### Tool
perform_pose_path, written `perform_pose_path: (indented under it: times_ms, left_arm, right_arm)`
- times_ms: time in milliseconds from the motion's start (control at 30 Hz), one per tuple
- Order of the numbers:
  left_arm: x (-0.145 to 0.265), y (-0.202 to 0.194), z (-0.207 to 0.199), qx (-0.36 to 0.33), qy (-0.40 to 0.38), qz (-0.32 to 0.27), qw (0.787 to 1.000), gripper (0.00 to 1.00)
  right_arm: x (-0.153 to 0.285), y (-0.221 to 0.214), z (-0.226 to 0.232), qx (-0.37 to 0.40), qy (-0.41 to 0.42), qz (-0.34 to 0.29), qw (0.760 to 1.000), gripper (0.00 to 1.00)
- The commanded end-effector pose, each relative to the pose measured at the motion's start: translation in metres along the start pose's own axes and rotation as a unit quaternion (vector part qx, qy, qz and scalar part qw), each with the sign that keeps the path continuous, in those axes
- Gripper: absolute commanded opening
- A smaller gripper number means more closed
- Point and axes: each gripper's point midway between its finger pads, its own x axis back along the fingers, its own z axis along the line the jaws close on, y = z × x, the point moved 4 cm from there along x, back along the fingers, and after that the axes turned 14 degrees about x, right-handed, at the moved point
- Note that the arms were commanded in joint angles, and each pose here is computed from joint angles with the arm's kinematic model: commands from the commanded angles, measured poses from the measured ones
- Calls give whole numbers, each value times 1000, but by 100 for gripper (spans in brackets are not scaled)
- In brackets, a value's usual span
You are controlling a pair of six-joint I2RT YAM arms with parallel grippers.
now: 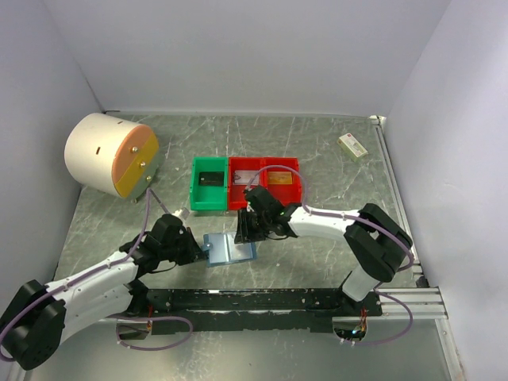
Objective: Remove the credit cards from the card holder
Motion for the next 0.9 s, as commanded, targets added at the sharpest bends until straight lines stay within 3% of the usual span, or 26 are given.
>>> perform_pose_path:
  times_ms: [0,133,667,867]
  left_arm:
    - [4,6,-11,-9,-14,-16,1000,12]
    - [6,4,-10,-4,-21,-18,1000,12]
    - [4,0,-7,-1,-17,-11,1000,10]
    - [1,-1,-8,-7,-7,-9,1000,9]
  right_arm:
    - [13,12,-3,16,-43,-13,999,35]
    - [19,8,-12,14,-71,-13,997,35]
    - [-1,-23,-15,-9,-36,34,999,35]
    - [6,-14,-16,-1,-54,18,998,34]
